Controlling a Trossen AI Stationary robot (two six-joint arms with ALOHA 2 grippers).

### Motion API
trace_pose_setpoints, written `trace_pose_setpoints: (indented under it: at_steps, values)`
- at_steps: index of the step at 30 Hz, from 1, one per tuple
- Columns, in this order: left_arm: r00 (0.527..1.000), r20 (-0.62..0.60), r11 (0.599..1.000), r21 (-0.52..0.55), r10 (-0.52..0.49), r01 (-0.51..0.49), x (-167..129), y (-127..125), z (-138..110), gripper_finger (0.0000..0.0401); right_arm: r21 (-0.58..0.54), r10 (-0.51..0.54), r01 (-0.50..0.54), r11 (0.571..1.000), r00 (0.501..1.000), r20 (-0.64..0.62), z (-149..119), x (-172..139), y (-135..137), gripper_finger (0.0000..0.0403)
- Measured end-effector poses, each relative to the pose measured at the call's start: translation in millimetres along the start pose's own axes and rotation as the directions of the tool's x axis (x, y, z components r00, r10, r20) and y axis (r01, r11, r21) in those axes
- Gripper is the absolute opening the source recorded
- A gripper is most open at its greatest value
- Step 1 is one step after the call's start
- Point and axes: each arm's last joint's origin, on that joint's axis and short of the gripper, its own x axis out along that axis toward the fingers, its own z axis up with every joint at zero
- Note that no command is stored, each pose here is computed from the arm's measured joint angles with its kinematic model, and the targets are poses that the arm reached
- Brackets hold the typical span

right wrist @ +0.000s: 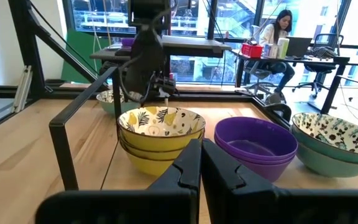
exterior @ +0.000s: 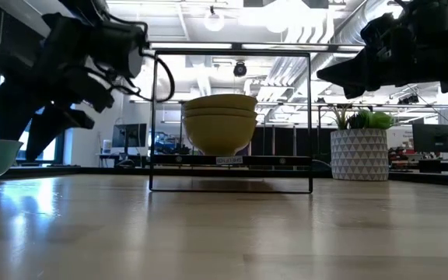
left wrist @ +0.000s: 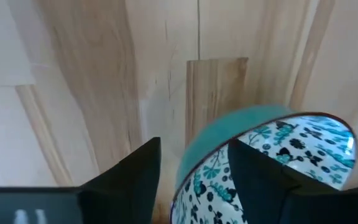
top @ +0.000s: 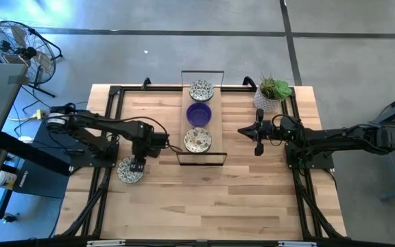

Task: Pick & Place Mini bowls
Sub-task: Stack the blue patterned bowl on top of the stacked blue patterned bowl on the shelf

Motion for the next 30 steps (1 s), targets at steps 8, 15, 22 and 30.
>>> trace_pose_setpoints:
  at_steps: [8,15,22,30]
  values:
    - [0.999,-0.033,0.999,0.020,-0.030,0.031,4.6,0.3,1.5,0.0049,-0.001,0.000,0.000,1.000,1.000,-0.007,-0.7,0.0,0.1,0.0000]
    - [0.998,0.059,0.991,-0.128,-0.026,0.034,-11.8,8.9,-6.8,0.0017,-0.001,0.000,0.000,1.000,1.000,-0.007,-0.7,0.0,0.0,0.0000]
    - [0.959,0.266,0.918,-0.396,0.095,0.019,-38.5,39.8,-17.5,0.0011,0.000,0.000,0.000,1.000,1.000,-0.010,-1.0,0.0,0.0,0.0000]
    - [0.821,0.467,0.719,-0.687,0.328,0.104,-64.3,103.8,-29.6,0.0005,-0.004,0.000,0.000,1.000,1.000,-0.017,-1.8,0.1,0.0,0.0000]
